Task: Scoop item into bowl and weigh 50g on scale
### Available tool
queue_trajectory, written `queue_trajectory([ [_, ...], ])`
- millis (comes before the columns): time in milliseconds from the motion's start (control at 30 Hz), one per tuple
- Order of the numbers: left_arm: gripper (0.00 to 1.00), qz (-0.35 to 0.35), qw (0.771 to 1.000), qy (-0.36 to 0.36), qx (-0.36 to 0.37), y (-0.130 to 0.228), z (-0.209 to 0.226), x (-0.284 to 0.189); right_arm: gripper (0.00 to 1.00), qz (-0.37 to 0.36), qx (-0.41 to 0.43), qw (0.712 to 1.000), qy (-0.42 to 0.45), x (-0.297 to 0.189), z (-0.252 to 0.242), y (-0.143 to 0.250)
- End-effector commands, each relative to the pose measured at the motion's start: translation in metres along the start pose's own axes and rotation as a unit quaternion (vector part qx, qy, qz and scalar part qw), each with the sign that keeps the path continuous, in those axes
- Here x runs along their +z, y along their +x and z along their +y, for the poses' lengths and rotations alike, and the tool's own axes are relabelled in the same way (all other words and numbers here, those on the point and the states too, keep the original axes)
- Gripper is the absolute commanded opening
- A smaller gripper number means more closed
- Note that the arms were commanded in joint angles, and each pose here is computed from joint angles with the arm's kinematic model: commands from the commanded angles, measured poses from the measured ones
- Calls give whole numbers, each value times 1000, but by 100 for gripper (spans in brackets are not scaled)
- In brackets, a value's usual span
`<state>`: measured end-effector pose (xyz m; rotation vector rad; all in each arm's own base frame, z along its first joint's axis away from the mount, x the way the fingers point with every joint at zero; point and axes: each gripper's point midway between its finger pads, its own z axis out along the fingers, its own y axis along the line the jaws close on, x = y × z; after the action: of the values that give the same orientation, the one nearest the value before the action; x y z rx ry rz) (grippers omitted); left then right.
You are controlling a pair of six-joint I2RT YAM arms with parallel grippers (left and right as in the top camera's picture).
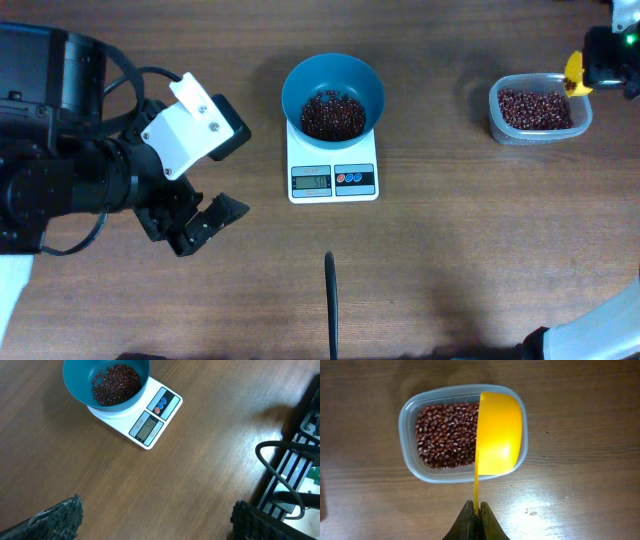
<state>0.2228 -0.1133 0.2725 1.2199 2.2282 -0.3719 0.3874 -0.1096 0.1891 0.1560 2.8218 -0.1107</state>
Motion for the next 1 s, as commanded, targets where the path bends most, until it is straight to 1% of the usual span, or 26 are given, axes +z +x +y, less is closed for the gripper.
queue_trajectory([
  [0, 99, -11, 1000, -2, 10, -6, 1, -4, 4, 4, 19, 1000, 20, 4, -6, -2],
  [300, 99, -11, 1000, -2, 10, -6, 1, -4, 4, 10, 20, 1000, 22, 4, -6, 1],
  [367, 99, -11, 1000, -2, 10, -6, 1, -4, 4, 24, 10, 998, 53, 3, -10, 6],
  [433, 99, -11, 1000, -2, 10, -6, 1, -4, 4, 28, -18, 997, 66, 1, 5, 5],
  [500, 99, -11, 1000, -2, 10, -6, 1, -4, 4, 22, -26, 997, 69, 1, 12, 2],
  [600, 99, -11, 1000, -2, 10, -6, 1, -4, 4, 16, 10, 1000, 9, 3, 26, 1],
  [667, 99, -11, 1000, -2, 10, -6, 1, -4, 4, -7, 38, 995, -86, -5, 39, -6],
  [700, 99, -11, 1000, -2, 10, -6, 1, -4, 4, -22, 50, 989, -137, -12, 44, -9],
  [733, 99, -11, 1000, -2, 10, -6, 1, -4, 4, -52, 82, 970, -223, -30, 40, -15],
  [767, 99, -11, 1000, -2, 10, -6, 1, -4, 4, -61, 109, 959, -256, -40, 30, -13],
  [800, 99, -11, 1000, -2, 10, -6, 1, -4, 4, -60, 140, 952, -267, -44, 14, -6],
  [900, 99, -11, 1000, -2, 10, -6, 1, -4, 4, -26, 226, 940, -253, -46, -31, 28],
  [967, 99, -11, 1000, -2, 10, -6, 1, -4, 4, 31, 289, 931, -222, -46, -58, 68],
])
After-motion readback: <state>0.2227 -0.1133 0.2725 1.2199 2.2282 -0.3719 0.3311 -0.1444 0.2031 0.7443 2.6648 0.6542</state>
